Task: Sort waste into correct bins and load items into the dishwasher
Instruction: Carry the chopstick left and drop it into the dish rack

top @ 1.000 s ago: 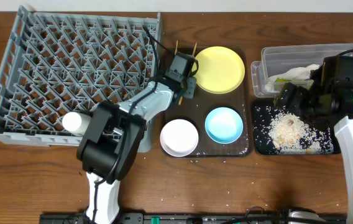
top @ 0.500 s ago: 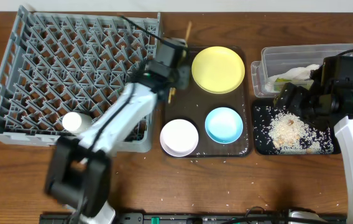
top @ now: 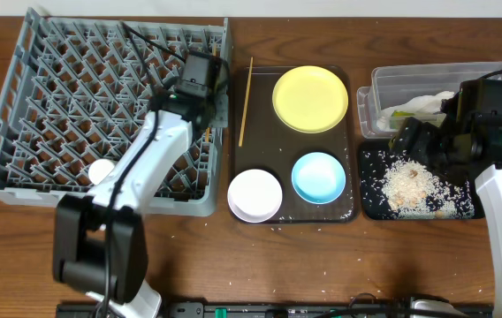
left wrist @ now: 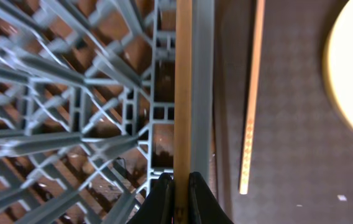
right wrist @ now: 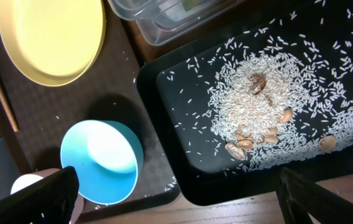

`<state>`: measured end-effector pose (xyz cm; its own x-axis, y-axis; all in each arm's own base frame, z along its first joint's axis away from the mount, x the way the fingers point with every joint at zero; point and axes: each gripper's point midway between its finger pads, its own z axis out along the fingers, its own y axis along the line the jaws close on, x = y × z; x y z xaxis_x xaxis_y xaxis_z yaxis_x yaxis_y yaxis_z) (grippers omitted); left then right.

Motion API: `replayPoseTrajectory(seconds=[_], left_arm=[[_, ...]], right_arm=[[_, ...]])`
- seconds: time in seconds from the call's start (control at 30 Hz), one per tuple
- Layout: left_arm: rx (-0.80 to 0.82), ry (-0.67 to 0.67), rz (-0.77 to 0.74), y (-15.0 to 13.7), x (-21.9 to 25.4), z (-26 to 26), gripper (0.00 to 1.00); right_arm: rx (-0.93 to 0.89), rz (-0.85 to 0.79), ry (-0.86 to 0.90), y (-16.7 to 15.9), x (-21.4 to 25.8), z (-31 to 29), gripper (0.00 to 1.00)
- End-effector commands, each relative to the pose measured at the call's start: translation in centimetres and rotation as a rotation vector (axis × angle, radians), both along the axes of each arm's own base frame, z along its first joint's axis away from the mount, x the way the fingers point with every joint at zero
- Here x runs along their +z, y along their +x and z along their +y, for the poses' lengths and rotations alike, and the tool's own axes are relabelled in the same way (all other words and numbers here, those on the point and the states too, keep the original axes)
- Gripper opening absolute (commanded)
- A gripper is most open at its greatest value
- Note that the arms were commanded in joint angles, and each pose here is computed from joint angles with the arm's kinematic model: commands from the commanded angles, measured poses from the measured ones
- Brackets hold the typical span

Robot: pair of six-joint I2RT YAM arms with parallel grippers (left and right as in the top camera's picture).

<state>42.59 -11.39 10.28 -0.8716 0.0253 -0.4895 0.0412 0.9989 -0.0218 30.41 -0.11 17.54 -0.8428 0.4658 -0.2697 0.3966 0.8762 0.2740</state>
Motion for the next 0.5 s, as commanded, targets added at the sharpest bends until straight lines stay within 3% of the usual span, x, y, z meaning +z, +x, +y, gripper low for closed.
replayPoseTrajectory(seconds=[0.0, 0.3, 0.4, 0.47], left_arm=[[0.002, 0.067, 0.037, -0.4, -1.8, 1.0, 0.08], [-0.002, 0.052, -0.017, -0.5, 0.9, 1.0, 0.17], [-0.008, 0.027, -0.055, -0.9, 3.1, 0.8, 0.40], [-0.007, 0.015, -0.091, -1.1, 4.8, 0.9, 0.48]], right_arm=[[0.005, -0.028, -0.002, 0.1, 0.9, -0.1, 0.99], [0.005, -0.029, -0.002, 0.1, 0.9, -0.1, 0.99], [0.005, -0.029, -0.002, 0.1, 0.9, -0.1, 0.99], [0.005, -0.029, -0.002, 0.1, 0.9, -0.1, 0.99]])
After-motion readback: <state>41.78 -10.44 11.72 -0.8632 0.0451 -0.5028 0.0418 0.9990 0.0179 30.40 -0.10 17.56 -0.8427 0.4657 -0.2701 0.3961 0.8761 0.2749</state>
